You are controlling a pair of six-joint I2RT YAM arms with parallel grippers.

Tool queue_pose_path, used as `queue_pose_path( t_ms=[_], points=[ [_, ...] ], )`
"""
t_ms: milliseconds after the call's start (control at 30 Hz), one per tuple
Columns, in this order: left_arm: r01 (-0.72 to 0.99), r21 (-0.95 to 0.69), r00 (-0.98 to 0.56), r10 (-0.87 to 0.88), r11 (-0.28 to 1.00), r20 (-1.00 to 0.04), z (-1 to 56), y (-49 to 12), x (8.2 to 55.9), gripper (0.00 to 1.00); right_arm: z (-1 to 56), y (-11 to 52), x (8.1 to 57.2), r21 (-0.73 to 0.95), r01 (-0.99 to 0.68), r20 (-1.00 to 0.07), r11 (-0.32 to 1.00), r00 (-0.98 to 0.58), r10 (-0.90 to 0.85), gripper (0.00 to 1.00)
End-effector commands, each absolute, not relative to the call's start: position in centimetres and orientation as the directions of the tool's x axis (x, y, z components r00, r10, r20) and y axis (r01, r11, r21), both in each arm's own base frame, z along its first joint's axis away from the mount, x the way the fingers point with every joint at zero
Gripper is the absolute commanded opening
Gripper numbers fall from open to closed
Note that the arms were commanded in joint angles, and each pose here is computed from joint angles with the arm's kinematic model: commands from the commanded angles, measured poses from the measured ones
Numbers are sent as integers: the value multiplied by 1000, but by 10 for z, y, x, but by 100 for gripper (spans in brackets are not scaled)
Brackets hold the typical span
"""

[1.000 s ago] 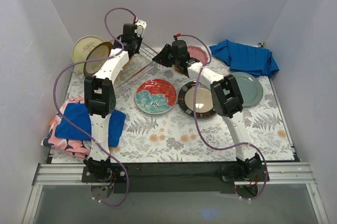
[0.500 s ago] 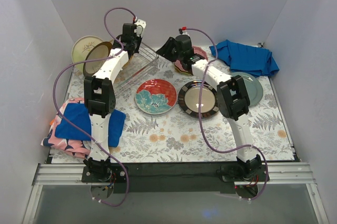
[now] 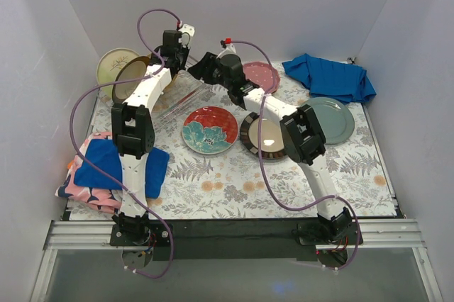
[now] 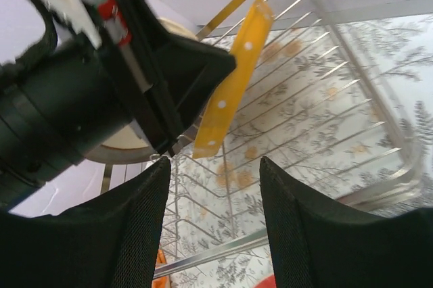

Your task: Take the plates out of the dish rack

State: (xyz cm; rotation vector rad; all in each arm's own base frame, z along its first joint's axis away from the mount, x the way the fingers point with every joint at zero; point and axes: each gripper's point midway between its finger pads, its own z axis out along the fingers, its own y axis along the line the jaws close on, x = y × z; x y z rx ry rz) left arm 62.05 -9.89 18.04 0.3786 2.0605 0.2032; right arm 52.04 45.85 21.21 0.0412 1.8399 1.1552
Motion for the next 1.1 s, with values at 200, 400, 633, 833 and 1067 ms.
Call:
queue_pose_path(
  t_ms=[200,400,633,833,1067],
  points=[
    [65,298,-337,302,952,-892,272,-60,614,0,228,500,519,702,-531,-710,475,-462,532,64],
    [70,290,-337,296,955,-894,270,-60,614,0,219,515,525,724,-503,-686,472,-451,572,67],
    [243,247,-325,319,938,-891,256,-89,609,5,229,488,523,680,-489,-730,546,-392,559,65],
    [301,159,-419,280,940,-864,222,-107,606,27,257,456,512,643,-505,-762,575,-347,547,63],
    [318,-47,-499,125,947,-858,184,-146,592,44,293,403,487,588,-507,-798,630,-235,555,63]
  ],
)
